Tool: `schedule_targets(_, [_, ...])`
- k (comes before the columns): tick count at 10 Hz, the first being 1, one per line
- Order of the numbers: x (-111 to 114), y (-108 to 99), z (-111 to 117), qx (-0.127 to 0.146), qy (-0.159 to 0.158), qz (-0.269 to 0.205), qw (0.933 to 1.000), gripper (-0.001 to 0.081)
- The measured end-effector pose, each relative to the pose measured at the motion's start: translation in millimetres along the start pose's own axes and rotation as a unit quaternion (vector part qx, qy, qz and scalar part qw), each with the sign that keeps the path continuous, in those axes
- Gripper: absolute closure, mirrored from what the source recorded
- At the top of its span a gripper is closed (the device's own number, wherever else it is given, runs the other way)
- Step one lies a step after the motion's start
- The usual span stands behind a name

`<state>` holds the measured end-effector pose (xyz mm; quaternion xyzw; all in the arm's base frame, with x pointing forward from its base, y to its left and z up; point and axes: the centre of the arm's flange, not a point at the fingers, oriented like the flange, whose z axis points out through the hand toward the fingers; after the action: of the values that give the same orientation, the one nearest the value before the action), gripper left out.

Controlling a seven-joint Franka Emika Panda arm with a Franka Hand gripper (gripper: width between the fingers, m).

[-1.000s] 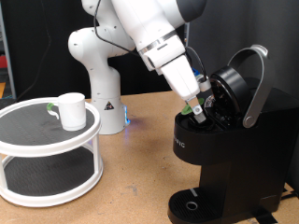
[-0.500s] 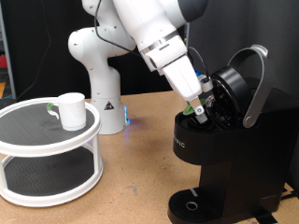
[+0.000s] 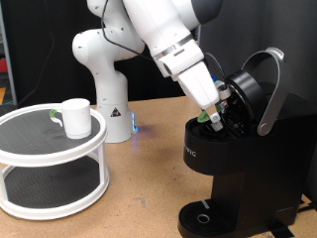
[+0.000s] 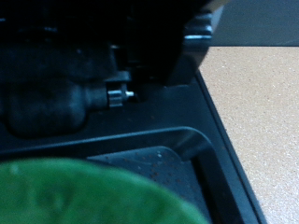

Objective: Make a cup of coffee with the keurig machine

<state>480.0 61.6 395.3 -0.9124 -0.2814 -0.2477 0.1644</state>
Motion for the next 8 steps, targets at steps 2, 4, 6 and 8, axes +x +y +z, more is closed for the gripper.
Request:
schedule_targets(2, [-1.5, -3.2, 3.1, 0.002, -0.004, -0.002, 1.0000, 0.0335])
schedule_targets(4, [-1.2, -4.0, 3.7, 0.000, -0.004, -0.001, 1.0000, 0.0335])
schedule_targets(6, [-1.3, -4.7, 4.3, 0.001, -0.005, 0.000, 1.0000, 0.0303])
schedule_targets(8, [-1.5, -5.8, 5.4, 0.002, -0.006, -0.001, 1.0000, 0.0119])
